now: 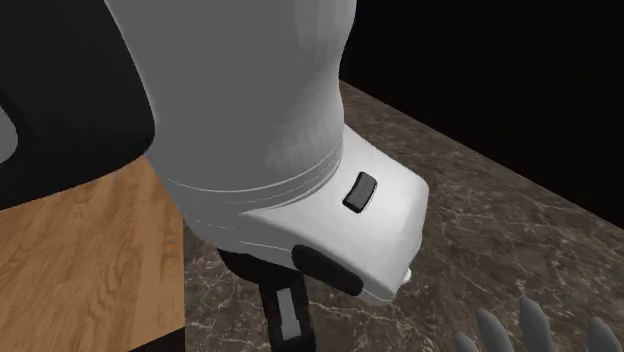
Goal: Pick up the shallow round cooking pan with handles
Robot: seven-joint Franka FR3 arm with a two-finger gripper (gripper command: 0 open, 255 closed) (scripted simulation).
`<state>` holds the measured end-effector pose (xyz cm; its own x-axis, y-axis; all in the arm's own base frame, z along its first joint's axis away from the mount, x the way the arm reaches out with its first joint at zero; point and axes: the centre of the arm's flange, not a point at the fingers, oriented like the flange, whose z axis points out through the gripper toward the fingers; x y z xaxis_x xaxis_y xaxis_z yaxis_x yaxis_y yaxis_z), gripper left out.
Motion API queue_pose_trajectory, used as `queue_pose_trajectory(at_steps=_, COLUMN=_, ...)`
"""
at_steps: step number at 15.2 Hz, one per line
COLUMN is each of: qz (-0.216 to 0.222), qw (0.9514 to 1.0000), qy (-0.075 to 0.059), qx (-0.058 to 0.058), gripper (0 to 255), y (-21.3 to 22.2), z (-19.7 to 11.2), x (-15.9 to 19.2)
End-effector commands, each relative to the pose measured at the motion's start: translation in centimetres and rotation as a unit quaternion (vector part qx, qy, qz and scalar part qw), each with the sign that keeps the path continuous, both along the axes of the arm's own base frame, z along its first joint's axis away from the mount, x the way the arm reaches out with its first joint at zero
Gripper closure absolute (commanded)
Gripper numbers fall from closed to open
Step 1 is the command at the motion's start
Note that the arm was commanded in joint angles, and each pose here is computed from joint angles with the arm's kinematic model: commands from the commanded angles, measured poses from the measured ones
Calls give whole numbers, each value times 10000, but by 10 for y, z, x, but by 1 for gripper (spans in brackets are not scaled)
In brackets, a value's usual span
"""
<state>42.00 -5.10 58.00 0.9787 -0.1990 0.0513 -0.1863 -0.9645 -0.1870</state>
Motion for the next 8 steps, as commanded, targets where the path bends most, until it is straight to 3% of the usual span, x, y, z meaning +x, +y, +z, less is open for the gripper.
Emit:
queue_pose_trajectory(at_steps=1, qz=-113, qw=9992, qy=92, qx=359, gripper=0, y=-6, z=-16, x=25)
queue_pose_trajectory(at_steps=4, qz=-263, qw=9955, qy=234, qx=880, gripper=0, y=-15, z=-40, x=62)
queue_pose_trajectory(at_steps=8, qz=-463, qw=9856, qy=422, qx=1570, gripper=0, y=-23, z=-74, x=109)
